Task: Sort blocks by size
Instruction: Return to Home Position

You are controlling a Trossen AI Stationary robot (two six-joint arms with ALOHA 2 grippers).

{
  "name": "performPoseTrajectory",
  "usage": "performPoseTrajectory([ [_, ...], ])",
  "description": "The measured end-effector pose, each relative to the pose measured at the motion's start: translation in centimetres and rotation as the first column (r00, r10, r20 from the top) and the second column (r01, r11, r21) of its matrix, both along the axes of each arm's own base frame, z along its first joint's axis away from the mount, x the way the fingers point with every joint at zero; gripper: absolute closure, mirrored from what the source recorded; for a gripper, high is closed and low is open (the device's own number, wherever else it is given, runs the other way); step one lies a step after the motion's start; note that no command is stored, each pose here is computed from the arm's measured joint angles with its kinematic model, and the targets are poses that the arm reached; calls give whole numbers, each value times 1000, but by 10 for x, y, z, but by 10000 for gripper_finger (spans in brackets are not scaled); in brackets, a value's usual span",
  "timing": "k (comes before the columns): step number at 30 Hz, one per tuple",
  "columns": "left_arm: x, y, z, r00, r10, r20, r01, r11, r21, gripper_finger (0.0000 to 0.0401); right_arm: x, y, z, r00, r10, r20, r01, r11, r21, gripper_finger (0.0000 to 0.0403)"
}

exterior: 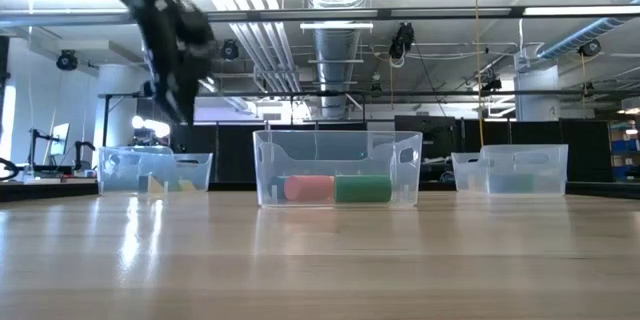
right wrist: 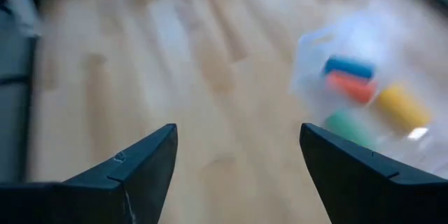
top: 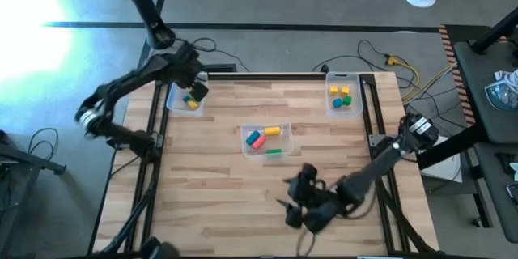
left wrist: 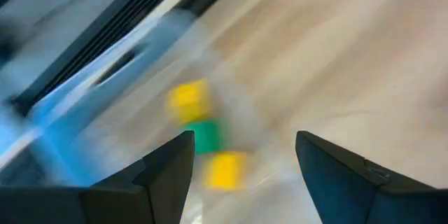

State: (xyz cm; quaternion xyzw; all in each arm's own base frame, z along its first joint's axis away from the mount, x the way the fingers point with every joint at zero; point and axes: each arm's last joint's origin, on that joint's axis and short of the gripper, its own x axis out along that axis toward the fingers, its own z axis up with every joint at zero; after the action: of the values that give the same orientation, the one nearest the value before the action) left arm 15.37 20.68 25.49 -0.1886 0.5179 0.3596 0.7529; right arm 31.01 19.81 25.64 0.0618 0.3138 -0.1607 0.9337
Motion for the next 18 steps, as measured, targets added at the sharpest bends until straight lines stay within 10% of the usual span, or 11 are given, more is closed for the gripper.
performPoseTrajectory([
  [4, -3, -43, 19, 930, -196, 311, 181, 981, 75, 166, 26, -40, -3, 998, 20, -52, -29, 985, -173, 127],
  [8, -1, -89, 12, 754, -372, 541, 320, 928, 193, 166, 53, -87, -23, 999, 11, -48, -23, 963, -267, 144],
  [18, 12, -151, -37, 601, -580, 549, 425, 814, 395, 166, 77, -183, -62, 970, 228, 87, -192, 933, -303, 192],
])
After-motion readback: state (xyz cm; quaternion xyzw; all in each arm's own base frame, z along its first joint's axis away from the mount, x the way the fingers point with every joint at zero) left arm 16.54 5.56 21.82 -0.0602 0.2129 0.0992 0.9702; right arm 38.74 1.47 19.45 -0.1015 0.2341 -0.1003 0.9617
